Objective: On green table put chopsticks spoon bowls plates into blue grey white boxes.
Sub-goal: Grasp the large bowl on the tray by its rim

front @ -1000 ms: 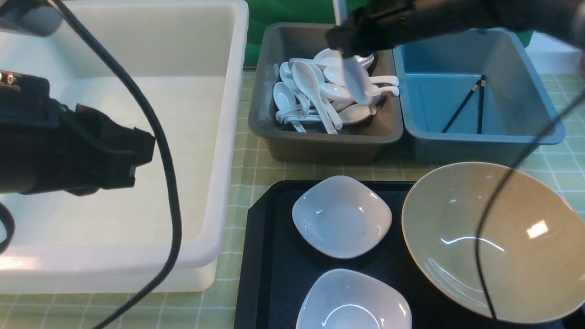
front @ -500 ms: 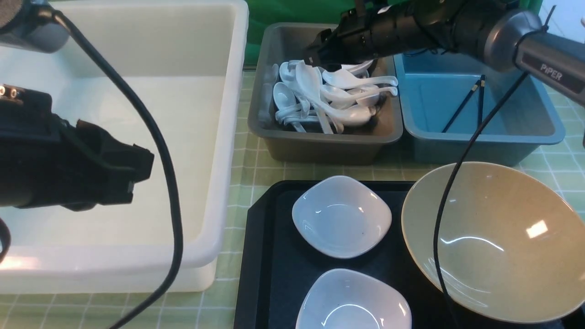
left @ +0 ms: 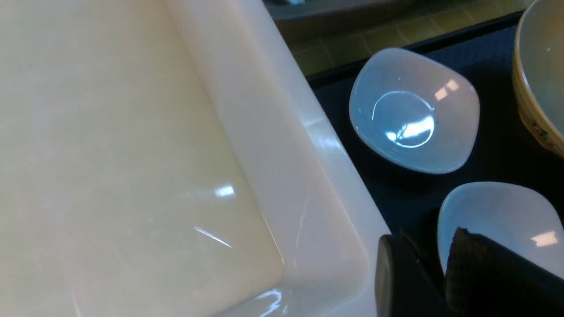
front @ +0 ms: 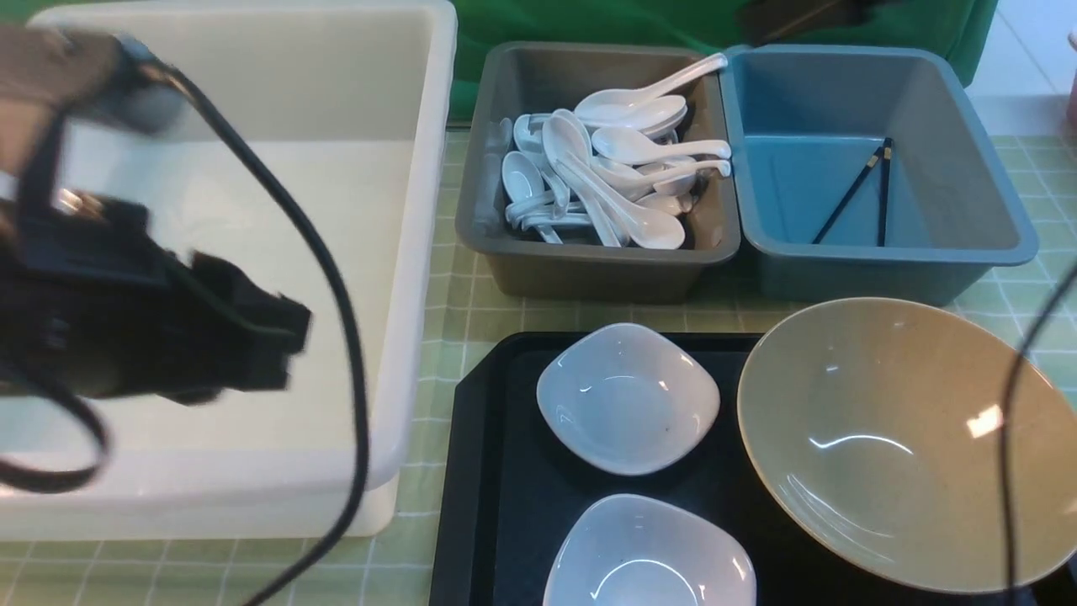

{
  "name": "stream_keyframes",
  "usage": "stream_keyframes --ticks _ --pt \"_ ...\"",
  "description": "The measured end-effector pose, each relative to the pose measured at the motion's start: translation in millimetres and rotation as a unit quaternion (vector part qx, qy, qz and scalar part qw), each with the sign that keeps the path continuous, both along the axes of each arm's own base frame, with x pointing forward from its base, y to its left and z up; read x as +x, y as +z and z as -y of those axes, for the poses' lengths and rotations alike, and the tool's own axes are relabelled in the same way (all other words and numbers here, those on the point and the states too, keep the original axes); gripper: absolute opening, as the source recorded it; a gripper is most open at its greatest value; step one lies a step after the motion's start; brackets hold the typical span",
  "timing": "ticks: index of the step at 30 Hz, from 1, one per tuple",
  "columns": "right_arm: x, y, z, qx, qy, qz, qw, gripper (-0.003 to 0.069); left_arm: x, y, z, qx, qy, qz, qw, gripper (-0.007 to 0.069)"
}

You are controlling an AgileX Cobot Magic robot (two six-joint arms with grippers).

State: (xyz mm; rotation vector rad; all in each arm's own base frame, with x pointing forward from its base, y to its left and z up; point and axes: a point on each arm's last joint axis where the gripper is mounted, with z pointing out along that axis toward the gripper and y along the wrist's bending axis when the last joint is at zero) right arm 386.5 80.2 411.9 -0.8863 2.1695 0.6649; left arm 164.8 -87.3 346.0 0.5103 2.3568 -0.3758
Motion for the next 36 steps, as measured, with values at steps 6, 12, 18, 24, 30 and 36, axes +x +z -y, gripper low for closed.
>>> stream_keyframes --ticks 6,12,18,24,30,36 --pt "-69 33 11 -0.036 -0.012 0.033 0.999 0.0237 17 -45 24 -0.068 -0.006 -0.104 0.992 0.013" --pt "-152 11 17 -0.054 -0.007 0.006 0.999 0.0147 31 -66 48 -0.109 -0.085 -0.156 0.978 0.0132" --pt "-238 -37 26 -0.053 -0.066 0.009 0.996 0.0134 57 -59 71 -0.135 -0.134 -0.181 0.965 0.0225" --pt "-294 -81 28 -0.031 -0.089 -0.001 0.996 0.0137 82 -46 121 -0.137 -0.188 -0.173 0.957 0.0404" --pt "-312 -98 29 -0.008 -0.116 -0.022 0.993 0.0141 111 -67 188 -0.132 -0.22 -0.22 0.941 0.0601" --pt "-313 -98 29 -0.003 -0.122 -0.025 0.992 0.0147 151 -100 219 -0.118 -0.196 -0.264 0.937 0.0629"
